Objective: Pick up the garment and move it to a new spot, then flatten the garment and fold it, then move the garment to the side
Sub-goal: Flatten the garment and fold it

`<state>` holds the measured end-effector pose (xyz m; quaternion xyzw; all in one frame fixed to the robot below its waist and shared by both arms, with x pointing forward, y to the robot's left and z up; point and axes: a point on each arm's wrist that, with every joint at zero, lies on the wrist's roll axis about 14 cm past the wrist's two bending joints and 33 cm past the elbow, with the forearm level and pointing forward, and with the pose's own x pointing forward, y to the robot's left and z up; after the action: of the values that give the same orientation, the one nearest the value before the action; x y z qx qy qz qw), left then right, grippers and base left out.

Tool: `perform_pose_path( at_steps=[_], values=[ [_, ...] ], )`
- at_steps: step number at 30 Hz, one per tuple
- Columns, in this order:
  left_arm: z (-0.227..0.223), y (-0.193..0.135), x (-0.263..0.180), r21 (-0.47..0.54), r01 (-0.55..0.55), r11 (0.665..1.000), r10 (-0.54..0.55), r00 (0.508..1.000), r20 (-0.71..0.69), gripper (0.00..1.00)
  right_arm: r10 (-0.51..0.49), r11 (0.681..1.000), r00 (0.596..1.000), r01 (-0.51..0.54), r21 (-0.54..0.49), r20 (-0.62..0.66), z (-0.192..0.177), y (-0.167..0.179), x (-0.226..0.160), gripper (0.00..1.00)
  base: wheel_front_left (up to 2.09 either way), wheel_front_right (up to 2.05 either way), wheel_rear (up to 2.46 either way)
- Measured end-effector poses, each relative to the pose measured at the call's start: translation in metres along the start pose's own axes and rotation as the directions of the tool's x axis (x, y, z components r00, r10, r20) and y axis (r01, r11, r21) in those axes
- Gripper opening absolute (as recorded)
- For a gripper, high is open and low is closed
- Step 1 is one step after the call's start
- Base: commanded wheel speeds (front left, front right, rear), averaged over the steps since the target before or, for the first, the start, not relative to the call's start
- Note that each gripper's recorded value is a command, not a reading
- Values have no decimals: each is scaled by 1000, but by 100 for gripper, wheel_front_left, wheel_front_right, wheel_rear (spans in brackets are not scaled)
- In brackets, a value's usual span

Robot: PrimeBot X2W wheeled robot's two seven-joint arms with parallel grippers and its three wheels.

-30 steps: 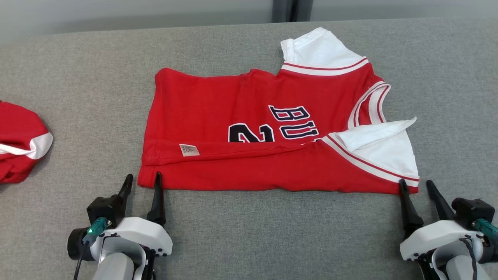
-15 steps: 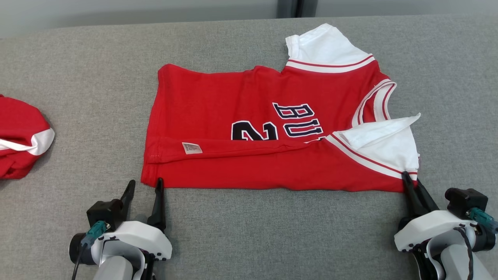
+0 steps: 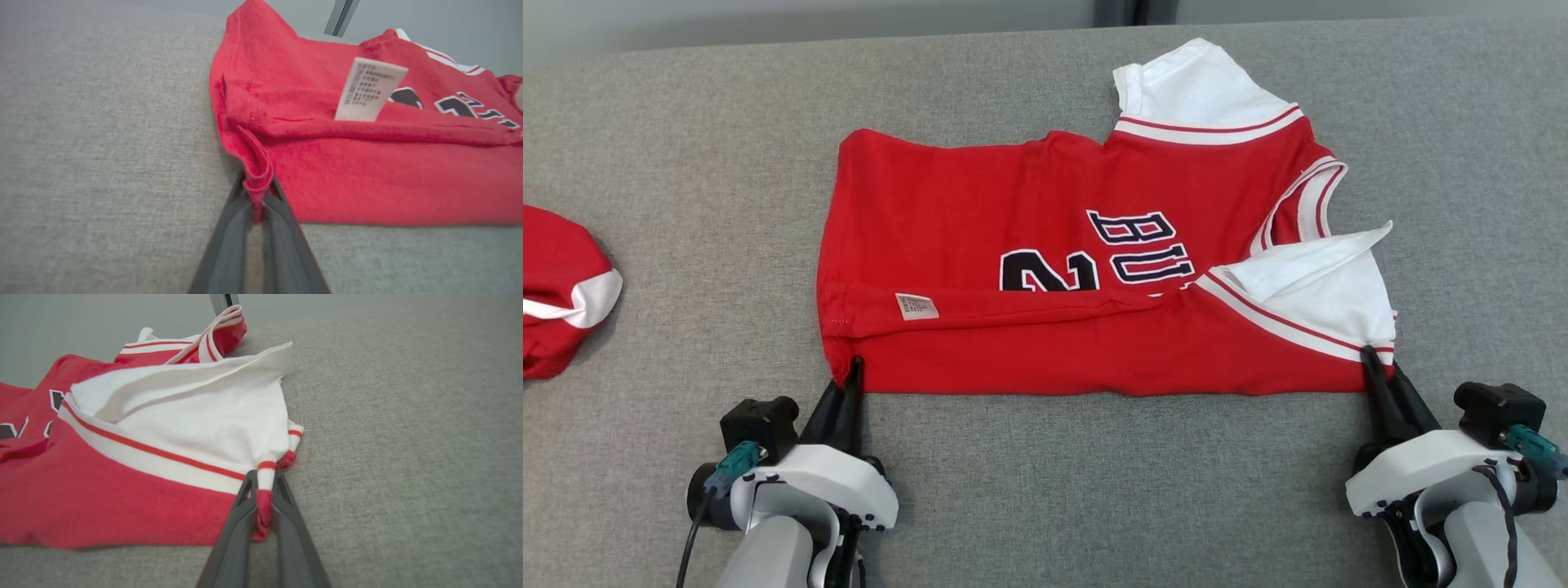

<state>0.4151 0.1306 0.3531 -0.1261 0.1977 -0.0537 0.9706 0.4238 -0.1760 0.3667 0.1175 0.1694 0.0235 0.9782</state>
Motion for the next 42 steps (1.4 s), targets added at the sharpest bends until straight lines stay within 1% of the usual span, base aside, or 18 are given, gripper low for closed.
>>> perform_pose_path(
  at_steps=[3, 7, 12, 15, 19, 24, 31, 36, 37, 38, 39, 42],
  values=[
    [7, -9, 0, -8, 34, 999, -33, 999, 19, 0, -3, 1000, 1000, 3, 13, 13, 4, 0, 1, 0, 0, 0, 0],
    [28, -16, 1, -13, 53, 999, -52, 995, 86, 0, -13, 999, 999, 12, 40, 42, 14, 0, 2, 0, 0, 0, 0],
    [64, -12, -3, -5, 36, 999, -34, 981, 192, 0, 14, 999, 992, -19, 37, 125, 46, 9, 8, 0, 0, 0, 0],
    [79, -9, -10, 6, 24, 1000, -24, 972, 234, 0, 27, 999, 986, -32, 29, 163, 63, 11, 4, 0, 0, 0, 0],
    [76, -4, -29, 2, -2, 1000, 2, 972, 237, 0, 47, 999, 980, -51, 19, 192, 77, 16, -8, 0, 0, 0, 0],
    [52, 4, -63, -18, -44, 999, 46, 979, 200, 0, 49, 998, 984, -52, 16, 171, 65, 11, -38, 0, 0, 0, 0],
    [11, 11, -98, -43, -83, 996, 87, 988, 124, 0, 45, 998, 996, -47, 29, 80, 23, 5, -73, 0, 0, 0, 0],
    [-18, 17, -110, -59, -120, 991, 123, 991, 48, 0, 34, 999, 999, -34, 42, -5, -11, 2, -87, 0, 0, 0, 0],
    [-22, 18, -110, -57, -127, 990, 129, 991, 33, 79, 32, 999, 999, -31, 33, -17, -15, 0, -88, 9, 0, 0, 0],
    [-25, 18, -110, -55, -129, 990, 130, 991, 23, 100, 31, 999, 999, -30, 29, -21, -16, 0, -87, 44, 0, 0, 0],
    [-27, 19, -110, -53, -132, 990, 133, 991, 15, 100, 26, 999, 999, -25, 29, -25, -17, -1, -87, 100, 0, 0, 0],
    [-23, 22, -104, -31, -146, 989, 147, 989, 20, 100, 15, 1000, 1000, -15, 14, 0, -6, -5, -78, 100, 0, 0, 0]
  ],
)
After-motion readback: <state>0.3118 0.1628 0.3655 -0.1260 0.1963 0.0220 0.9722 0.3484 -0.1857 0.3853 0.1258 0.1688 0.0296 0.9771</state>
